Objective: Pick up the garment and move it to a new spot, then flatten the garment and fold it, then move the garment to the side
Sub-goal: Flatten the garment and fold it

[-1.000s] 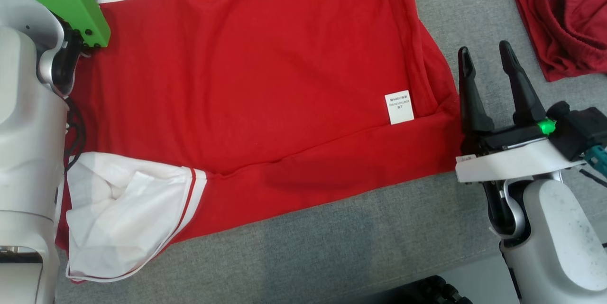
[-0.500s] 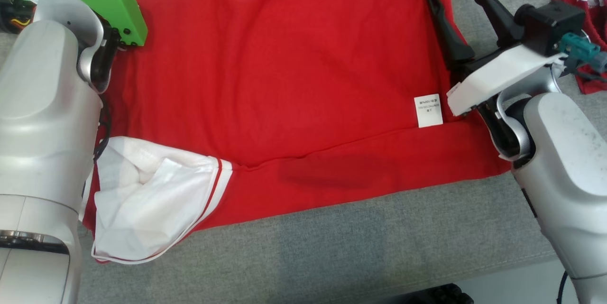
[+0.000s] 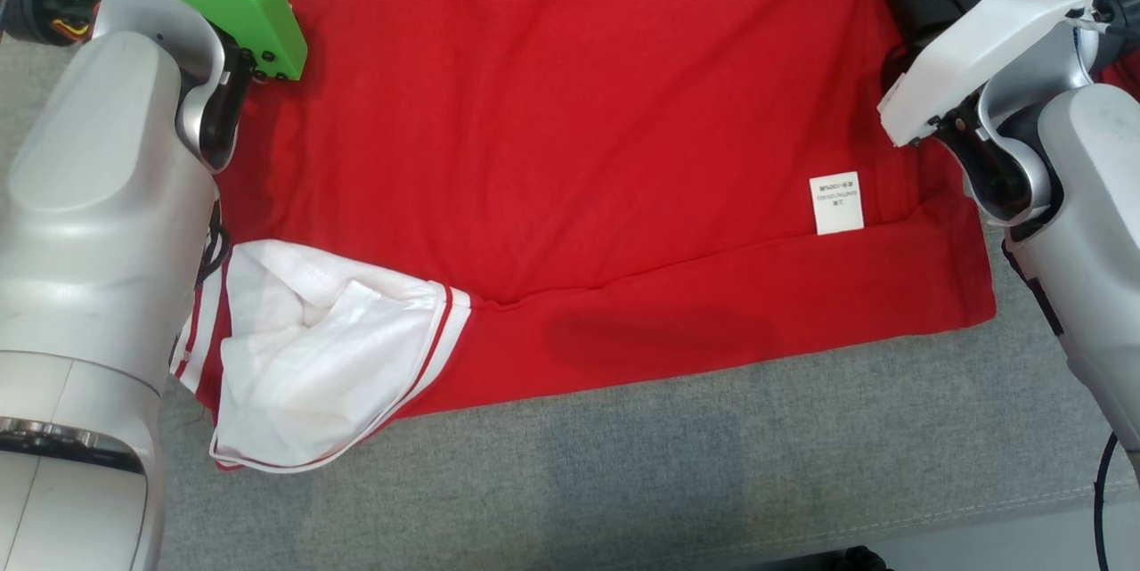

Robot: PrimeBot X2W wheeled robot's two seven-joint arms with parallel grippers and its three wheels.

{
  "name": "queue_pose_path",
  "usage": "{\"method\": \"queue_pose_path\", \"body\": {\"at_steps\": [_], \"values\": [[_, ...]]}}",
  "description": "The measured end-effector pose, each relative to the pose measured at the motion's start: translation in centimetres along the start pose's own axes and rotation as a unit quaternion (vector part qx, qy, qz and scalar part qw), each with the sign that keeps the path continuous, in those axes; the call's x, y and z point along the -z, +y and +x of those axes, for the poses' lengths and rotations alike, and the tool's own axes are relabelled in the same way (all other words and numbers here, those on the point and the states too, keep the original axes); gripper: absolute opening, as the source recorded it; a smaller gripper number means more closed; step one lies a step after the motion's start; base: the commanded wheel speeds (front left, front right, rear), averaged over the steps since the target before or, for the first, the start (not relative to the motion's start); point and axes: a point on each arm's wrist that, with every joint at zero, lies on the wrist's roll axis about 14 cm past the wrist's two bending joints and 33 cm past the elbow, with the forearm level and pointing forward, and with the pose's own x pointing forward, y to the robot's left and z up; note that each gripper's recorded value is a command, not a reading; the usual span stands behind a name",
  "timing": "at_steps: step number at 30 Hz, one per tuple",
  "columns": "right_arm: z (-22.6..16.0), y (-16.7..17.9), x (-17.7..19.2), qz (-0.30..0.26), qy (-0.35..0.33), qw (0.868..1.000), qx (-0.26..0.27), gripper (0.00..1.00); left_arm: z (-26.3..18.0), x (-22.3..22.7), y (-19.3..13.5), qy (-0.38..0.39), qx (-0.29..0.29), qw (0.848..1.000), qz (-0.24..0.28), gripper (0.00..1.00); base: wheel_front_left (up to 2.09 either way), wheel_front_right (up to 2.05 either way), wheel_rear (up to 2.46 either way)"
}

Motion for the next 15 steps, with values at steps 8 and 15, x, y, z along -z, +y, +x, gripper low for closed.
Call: {"method": "queue_pose_path", "body": {"at_steps": [8,15], "values": [[-0.7,-0.3,-3.5,0.048,-0.078,0.996,0.004,0.00,-0.7,-5.3,-0.3,-0.095,0.009,0.995,0.004,0.00,0.00,0.00,0.00],[-2.7,-0.3,-2.3,0.104,-0.104,0.989,0.010,0.00,-3.5,-6.8,-1.1,-0.160,0.029,0.986,-0.038,0.00,0.00,0.00,0.00]]}}
